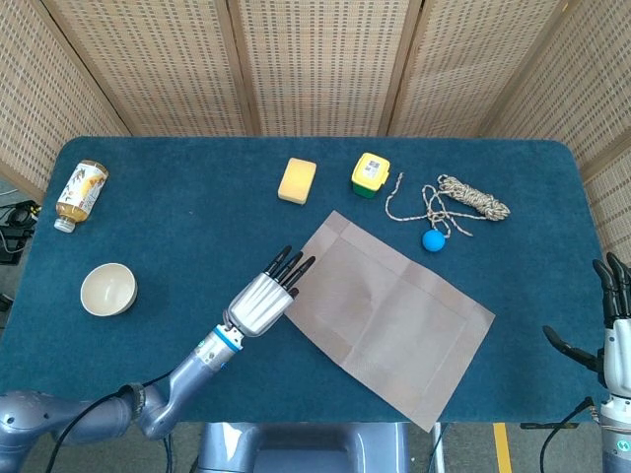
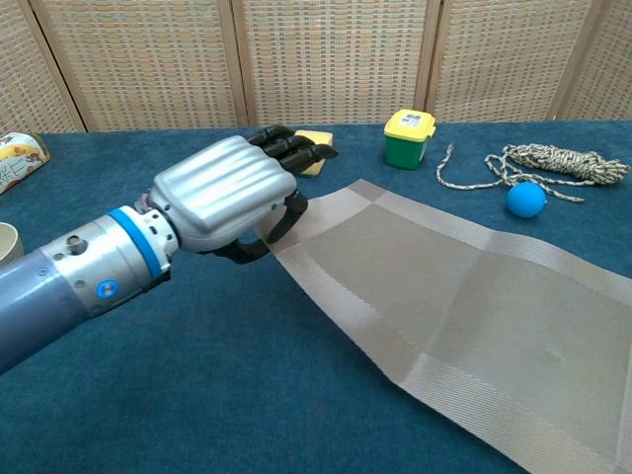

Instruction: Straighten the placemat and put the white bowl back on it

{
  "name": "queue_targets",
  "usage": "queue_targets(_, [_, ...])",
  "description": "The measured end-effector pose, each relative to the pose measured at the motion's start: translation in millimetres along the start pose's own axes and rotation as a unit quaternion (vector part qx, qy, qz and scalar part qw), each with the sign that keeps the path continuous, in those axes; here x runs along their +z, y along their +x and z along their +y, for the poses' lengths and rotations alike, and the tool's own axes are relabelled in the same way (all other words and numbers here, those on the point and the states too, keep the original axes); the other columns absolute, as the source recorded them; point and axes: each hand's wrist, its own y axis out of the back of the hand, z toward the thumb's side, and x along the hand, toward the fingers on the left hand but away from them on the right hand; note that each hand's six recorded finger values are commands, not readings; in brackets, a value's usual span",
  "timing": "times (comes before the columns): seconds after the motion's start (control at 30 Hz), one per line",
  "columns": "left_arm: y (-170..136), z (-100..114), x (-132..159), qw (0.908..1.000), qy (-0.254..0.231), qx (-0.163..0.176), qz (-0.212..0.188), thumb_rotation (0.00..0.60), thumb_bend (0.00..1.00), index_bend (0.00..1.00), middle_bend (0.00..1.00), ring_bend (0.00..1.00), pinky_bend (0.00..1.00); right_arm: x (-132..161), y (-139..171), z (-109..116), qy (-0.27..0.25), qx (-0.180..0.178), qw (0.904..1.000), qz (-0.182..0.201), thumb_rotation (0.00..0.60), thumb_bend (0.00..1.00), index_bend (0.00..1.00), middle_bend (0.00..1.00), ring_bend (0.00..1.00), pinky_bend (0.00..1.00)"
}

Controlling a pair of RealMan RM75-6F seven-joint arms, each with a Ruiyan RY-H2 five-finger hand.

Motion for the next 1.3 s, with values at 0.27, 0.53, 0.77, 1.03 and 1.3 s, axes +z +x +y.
queue_targets(0.27, [-51.6, -4.2, -30.8, 0.9995, 0.017, -0.022, 0.015, 0.6, 0.55, 0.57, 0.0, 0.0, 0.0, 6.8, 4.2, -2.3, 0.002, 0.005, 0.9999, 0.01, 0.6, 0.25, 0.05, 0.0, 0.0, 0.0])
queue_targets(0.53, [-110.2, -14.1, -32.6, 0.9967, 0.008, -0.081, -0.008, 0.6, 0.55, 0.57, 0.0, 0.0, 0.0, 11.6, 7.0, -6.4, 0.006, 0.01, 0.9998, 0.015, 0.6, 0.25, 0.05, 0.0, 0.0, 0.0])
queue_targets(0.77, [-125.9, -8.6, -4.0, 0.99, -0.035, -0.116, -0.073, 0.6, 0.55, 0.57, 0.0, 0.0, 0.0, 13.4, 8.4, -7.6, 0.008, 0.01, 0.9998, 0.018, 0.6, 0.25, 0.05, 0.0, 0.0, 0.0])
queue_targets(1.03, [-134.9, -8.8, 13.1, 0.9764, -0.084, -0.15, -0.13, 0.6, 0.55, 0.58, 0.0, 0.0, 0.0, 12.5, 7.9, -6.7, 0.006, 0.009, 0.9998, 0.017, 0.6, 0.25, 0.05, 0.0, 0.0, 0.0])
queue_targets(1.3, [-137.7, -7.7, 19.0, 0.9667, -0.123, -0.163, -0.154, 0.6, 0.55, 0.59, 0.0, 0.0, 0.0, 12.8, 7.9, -6.4, 0.006, 0.008, 0.9998, 0.018, 0.6, 0.25, 0.05, 0.0, 0.0, 0.0])
